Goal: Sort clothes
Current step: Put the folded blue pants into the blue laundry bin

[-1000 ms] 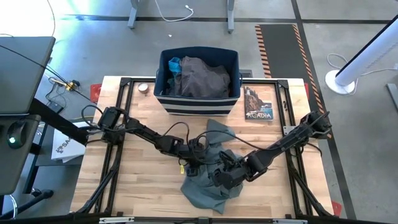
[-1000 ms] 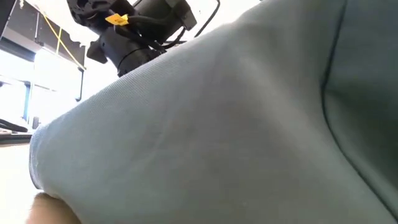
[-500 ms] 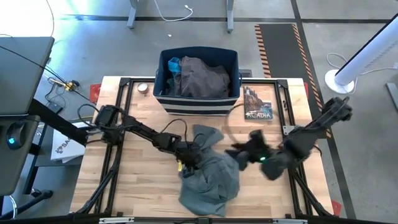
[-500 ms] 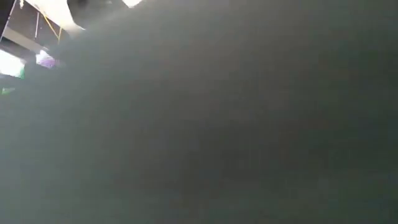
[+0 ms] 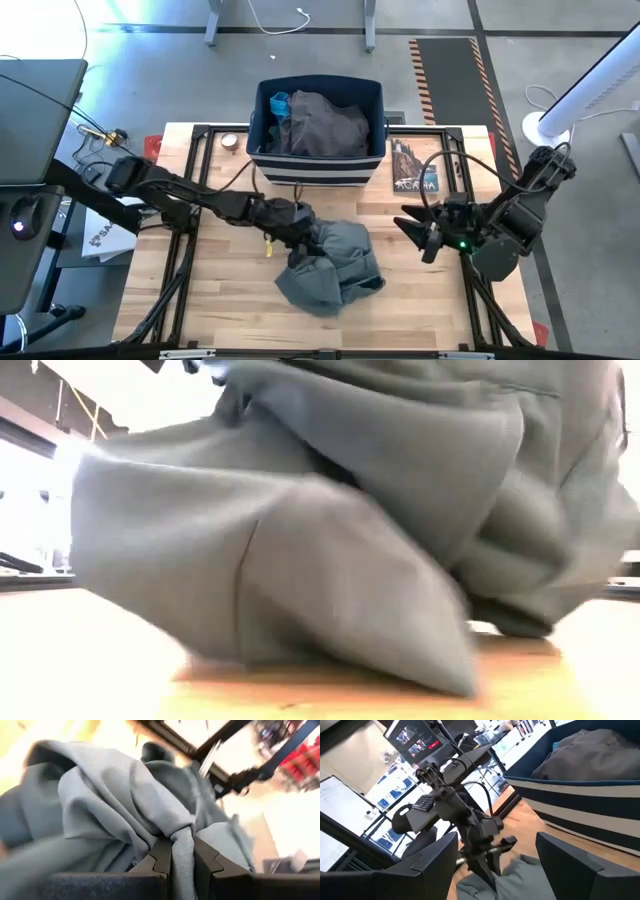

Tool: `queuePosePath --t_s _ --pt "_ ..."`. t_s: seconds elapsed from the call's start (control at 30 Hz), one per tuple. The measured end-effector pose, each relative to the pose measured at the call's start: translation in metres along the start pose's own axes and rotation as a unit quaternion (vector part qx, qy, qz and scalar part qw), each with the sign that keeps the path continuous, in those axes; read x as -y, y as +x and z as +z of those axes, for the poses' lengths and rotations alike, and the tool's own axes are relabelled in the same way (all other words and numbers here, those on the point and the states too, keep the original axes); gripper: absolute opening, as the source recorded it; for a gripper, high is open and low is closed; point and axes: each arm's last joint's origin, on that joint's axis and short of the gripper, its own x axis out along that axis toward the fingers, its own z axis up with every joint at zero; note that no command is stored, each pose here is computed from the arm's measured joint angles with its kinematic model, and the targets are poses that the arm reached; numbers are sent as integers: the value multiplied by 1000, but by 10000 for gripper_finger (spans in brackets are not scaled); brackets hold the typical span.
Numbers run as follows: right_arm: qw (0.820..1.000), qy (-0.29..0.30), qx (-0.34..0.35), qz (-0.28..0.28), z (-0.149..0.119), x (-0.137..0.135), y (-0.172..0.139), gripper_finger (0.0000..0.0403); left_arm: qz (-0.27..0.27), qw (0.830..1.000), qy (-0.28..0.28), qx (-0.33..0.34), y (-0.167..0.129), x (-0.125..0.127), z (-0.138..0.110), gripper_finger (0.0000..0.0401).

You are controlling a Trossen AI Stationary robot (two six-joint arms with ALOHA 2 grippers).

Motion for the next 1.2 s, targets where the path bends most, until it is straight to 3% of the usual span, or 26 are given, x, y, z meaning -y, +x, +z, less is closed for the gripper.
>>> queuePosePath --t_s 0.33,0.67,0.9,1.2 --pt "1000 -25 0 -1 0 0 0 263 -108 982 -71 135 -42 33 32 25" --pt "999 -42 1 -1 0 0 0 263 -199 927 -160 274 -86 45 64 25" --pt "998 -55 14 -4 2 0 0 263 -196 911 -143 334 -119 45 107 25" --pt "998 -60 19 4 6 -3 -1 263 -118 904 -85 401 -183 19 169 25"
